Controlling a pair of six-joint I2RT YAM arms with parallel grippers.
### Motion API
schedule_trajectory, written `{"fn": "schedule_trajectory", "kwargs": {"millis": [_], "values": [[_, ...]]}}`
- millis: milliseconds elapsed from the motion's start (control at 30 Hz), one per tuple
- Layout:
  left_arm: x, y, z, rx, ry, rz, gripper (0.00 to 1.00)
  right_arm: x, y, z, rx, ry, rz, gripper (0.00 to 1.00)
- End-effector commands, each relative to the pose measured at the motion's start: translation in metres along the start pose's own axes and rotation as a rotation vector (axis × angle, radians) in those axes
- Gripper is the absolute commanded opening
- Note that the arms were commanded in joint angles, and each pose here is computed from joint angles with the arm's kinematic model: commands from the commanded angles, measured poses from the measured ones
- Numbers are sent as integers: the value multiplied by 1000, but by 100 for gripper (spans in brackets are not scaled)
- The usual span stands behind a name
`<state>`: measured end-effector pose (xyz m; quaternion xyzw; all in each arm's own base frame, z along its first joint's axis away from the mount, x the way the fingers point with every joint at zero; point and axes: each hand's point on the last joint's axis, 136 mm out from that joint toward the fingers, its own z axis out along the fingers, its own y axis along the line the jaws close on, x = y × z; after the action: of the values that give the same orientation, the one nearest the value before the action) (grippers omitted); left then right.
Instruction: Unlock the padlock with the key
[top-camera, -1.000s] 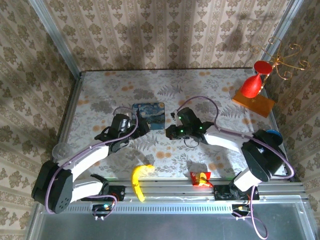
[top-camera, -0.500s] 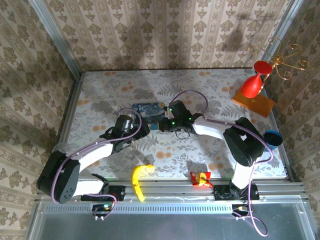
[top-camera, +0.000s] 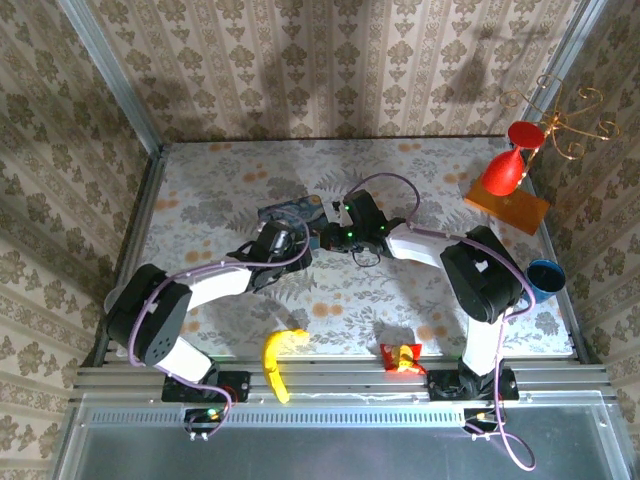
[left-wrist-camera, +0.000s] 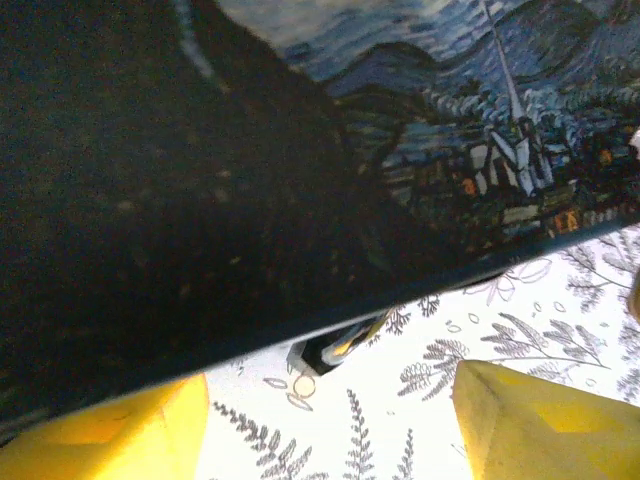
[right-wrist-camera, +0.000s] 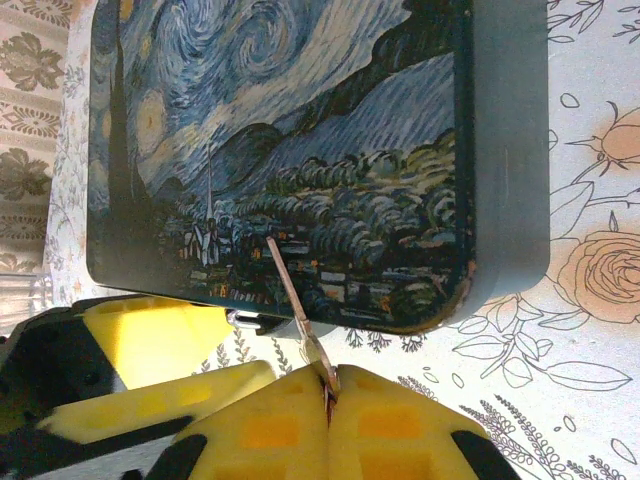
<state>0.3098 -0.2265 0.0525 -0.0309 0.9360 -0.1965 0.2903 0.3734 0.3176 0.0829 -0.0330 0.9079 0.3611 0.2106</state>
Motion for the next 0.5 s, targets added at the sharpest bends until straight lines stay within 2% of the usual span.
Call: {"fn": "schedule_trajectory", "kwargs": {"millis": [0, 100, 367, 467], "values": [[-14, 4, 2, -105, -77, 43, 66, -1, -1, -6, 2, -2, 17, 0], [-14, 6, 8, -141, -89, 50, 64, 0, -2, -18, 7, -24, 23, 0], [-7, -4, 26, -94, -55, 69, 61, 4, -12, -60, 51, -97, 32, 0], [-7, -3, 31, -115, -54, 70, 61, 6, -16, -74, 64, -123, 37, 0]]}}
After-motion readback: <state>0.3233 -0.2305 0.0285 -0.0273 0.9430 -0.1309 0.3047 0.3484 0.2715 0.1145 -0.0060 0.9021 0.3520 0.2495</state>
